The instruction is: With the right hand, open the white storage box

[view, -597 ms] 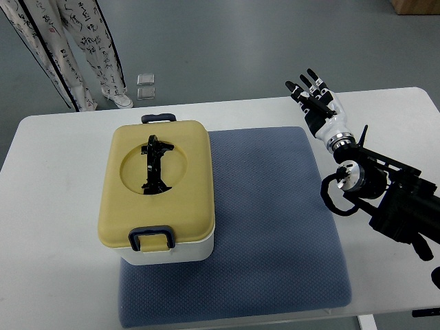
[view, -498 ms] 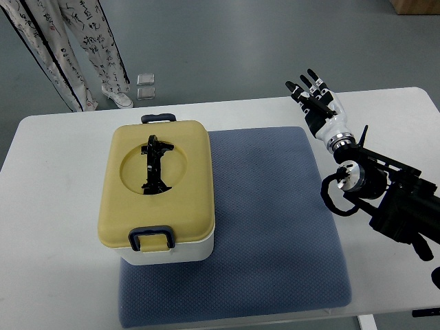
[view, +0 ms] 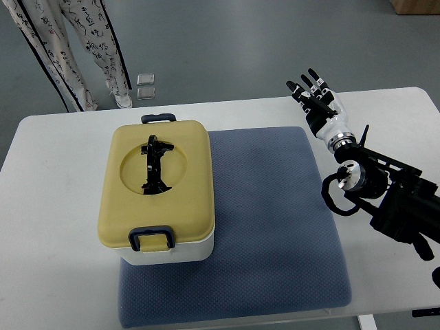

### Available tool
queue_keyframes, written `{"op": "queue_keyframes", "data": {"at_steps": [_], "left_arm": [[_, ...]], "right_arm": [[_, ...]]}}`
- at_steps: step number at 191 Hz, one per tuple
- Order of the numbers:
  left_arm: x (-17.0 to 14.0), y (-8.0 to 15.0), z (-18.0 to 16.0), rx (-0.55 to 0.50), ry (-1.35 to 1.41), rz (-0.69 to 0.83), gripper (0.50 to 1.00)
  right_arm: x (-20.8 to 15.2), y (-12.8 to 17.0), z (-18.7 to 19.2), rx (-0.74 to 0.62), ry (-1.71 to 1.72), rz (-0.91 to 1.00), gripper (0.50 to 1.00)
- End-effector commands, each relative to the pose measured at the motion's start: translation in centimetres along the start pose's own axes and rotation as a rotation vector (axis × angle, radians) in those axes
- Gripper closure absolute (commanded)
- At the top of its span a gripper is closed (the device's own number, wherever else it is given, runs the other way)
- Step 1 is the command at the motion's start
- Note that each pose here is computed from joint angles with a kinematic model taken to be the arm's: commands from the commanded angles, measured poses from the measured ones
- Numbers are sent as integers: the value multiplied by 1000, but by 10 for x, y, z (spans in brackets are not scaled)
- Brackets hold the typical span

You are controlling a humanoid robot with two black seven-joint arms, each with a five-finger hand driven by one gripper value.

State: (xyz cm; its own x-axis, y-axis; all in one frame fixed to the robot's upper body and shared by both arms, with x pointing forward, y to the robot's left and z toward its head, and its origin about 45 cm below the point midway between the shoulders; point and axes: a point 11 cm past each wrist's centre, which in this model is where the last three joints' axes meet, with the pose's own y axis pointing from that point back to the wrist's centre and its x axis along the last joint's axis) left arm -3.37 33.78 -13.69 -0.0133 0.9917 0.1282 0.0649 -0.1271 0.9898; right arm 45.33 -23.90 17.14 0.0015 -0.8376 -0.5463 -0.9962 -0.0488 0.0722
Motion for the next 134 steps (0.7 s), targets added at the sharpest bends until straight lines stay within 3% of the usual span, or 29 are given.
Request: {"op": "queue_keyframes", "data": {"at_steps": [1, 134], "left_arm": [[0, 0, 0, 1, 1, 1, 500], [0, 0, 0, 1, 1, 1, 500]], "right_arm": [[0, 0, 0, 0, 0, -1, 570], [15, -3, -10, 18, 34, 29, 570]]}}
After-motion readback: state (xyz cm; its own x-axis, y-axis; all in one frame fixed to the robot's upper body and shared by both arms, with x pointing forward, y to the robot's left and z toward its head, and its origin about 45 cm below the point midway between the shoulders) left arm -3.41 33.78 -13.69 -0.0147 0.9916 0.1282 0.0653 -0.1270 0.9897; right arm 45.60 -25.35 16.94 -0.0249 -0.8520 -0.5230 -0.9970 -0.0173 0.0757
